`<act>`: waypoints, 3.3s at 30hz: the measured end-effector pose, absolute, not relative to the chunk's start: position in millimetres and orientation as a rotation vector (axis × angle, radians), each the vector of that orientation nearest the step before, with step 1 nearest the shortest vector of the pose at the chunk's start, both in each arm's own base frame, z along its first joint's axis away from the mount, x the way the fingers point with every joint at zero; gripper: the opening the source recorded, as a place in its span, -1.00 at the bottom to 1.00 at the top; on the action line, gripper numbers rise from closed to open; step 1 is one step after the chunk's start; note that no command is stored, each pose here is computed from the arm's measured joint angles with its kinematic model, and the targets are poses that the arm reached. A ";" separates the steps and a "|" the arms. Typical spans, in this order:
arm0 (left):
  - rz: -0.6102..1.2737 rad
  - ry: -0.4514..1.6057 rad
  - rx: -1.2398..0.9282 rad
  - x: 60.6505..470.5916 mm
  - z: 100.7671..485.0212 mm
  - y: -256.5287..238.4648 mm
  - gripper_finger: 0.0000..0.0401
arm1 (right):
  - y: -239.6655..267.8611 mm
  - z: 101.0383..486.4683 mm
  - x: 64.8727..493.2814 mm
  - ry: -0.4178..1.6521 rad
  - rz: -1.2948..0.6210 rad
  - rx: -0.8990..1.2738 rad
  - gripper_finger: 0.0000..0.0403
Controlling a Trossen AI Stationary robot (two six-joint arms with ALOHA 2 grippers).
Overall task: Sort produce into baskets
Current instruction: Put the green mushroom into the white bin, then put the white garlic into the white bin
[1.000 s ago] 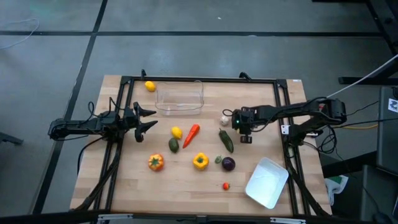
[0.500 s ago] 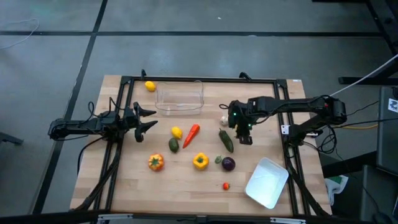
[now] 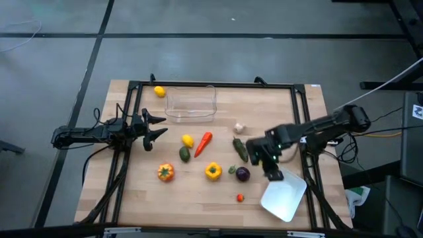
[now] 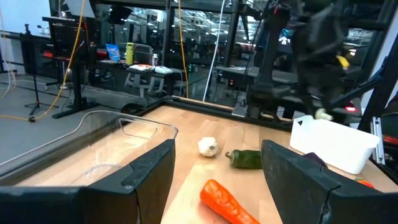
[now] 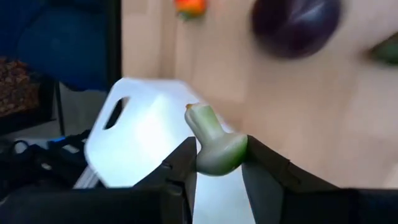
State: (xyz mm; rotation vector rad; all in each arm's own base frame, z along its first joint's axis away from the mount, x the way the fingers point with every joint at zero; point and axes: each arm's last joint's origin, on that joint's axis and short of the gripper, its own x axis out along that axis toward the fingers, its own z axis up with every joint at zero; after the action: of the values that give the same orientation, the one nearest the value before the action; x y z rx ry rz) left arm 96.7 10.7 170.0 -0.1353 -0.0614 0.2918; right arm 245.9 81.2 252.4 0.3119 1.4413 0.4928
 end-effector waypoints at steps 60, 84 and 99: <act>0.292 -0.061 -0.135 96.7 170.0 10.7 0.17 | 161.5 246.3 178.2 1.689 0.362 -0.020 0.14; 0.291 -0.065 -0.160 96.7 170.0 10.7 0.17 | 73.3 272.5 250.2 1.344 0.123 -0.213 0.14; 0.290 -0.064 -0.161 96.8 170.0 10.6 0.17 | -36.3 230.1 315.5 1.261 0.045 -0.342 0.14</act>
State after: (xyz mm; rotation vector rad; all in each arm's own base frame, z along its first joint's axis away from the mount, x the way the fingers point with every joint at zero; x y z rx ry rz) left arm 96.8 10.6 170.0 -0.1609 -0.0643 0.2903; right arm 315.5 -36.3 230.1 -0.3419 1.2608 0.0452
